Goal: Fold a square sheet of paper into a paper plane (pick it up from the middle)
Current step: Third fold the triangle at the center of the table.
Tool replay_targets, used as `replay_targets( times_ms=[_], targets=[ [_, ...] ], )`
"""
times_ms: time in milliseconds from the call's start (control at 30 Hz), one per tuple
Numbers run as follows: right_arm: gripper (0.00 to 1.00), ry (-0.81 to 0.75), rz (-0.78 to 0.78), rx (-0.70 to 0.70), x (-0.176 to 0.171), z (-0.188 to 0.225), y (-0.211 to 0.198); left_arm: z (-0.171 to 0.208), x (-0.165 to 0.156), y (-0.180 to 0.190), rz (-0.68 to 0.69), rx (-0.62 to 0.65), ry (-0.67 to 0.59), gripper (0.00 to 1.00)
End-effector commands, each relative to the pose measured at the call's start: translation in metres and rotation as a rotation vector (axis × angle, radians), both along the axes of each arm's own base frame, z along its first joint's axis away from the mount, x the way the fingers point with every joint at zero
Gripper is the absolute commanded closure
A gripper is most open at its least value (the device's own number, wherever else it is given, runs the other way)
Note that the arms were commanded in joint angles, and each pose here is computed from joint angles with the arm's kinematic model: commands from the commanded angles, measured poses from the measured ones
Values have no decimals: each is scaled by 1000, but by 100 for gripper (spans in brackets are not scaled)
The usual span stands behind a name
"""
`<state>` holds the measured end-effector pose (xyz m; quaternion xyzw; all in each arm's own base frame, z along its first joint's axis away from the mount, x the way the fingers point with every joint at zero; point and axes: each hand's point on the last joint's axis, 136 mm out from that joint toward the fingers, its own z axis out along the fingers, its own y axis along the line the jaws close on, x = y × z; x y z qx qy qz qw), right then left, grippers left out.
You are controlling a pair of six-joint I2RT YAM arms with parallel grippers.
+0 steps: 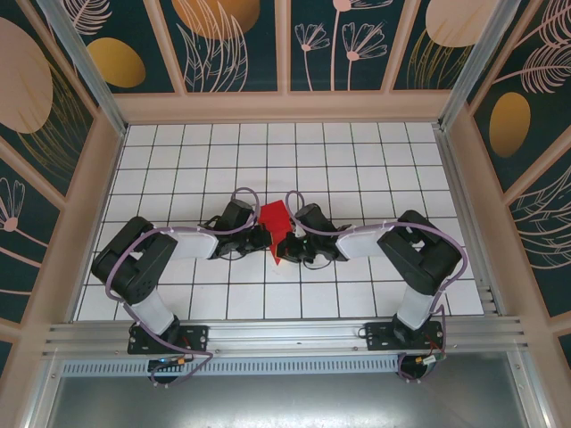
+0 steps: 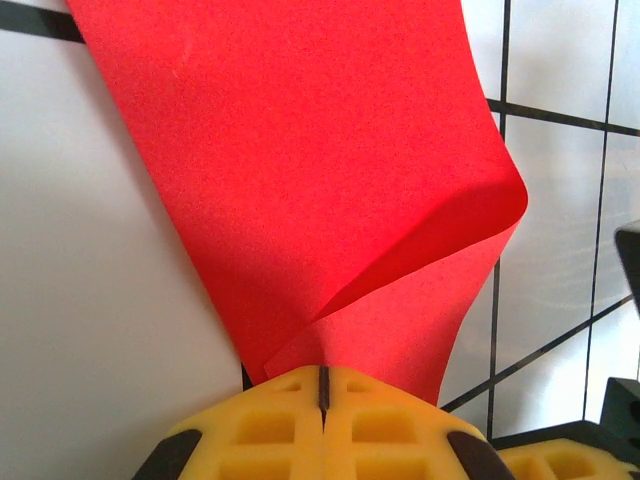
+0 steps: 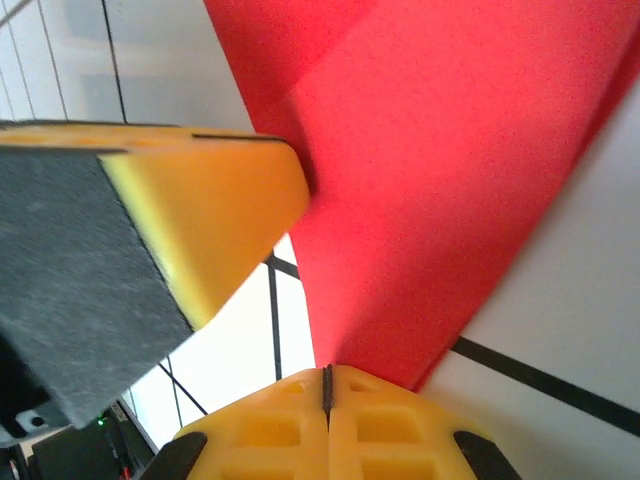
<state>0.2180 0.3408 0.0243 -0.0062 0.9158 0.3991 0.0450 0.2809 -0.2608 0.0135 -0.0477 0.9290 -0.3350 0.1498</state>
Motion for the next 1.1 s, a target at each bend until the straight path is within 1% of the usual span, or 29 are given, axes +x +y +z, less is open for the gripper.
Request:
replay_targets(
  times_ms=[0, 233, 300, 400, 433, 533, 600, 833, 967, 1067],
  targets=[
    [97, 6, 2, 6, -6, 1, 1, -23, -11, 18, 37, 85, 55, 100],
    [97, 42, -5, -48, -13, -17, -8, -24, -12, 18, 39, 90, 56, 100],
    [97, 56, -5, -69, -16, -23, -12, -33, -14, 20, 38, 105, 78, 100],
    [98, 71, -6, -109, -20, -29, -19, -33, -14, 21, 40, 108, 76, 100],
    [98, 58, -5, -114, -18, -26, -18, -33, -14, 21, 40, 108, 76, 100],
    [98, -29, 6, -69, -5, 3, -7, -32, -13, 21, 38, 111, 72, 100],
    [98, -54, 9, -60, 2, 13, -2, -31, -13, 20, 37, 108, 69, 100],
    [98, 19, 27, -85, -14, -10, 4, -31, -13, 20, 38, 105, 72, 100],
    [99, 55, 18, -113, -26, -23, -2, -30, -12, 20, 34, 105, 67, 100],
    [99, 62, 17, -126, -31, -25, -8, -30, -12, 20, 32, 109, 65, 100]
  ],
)
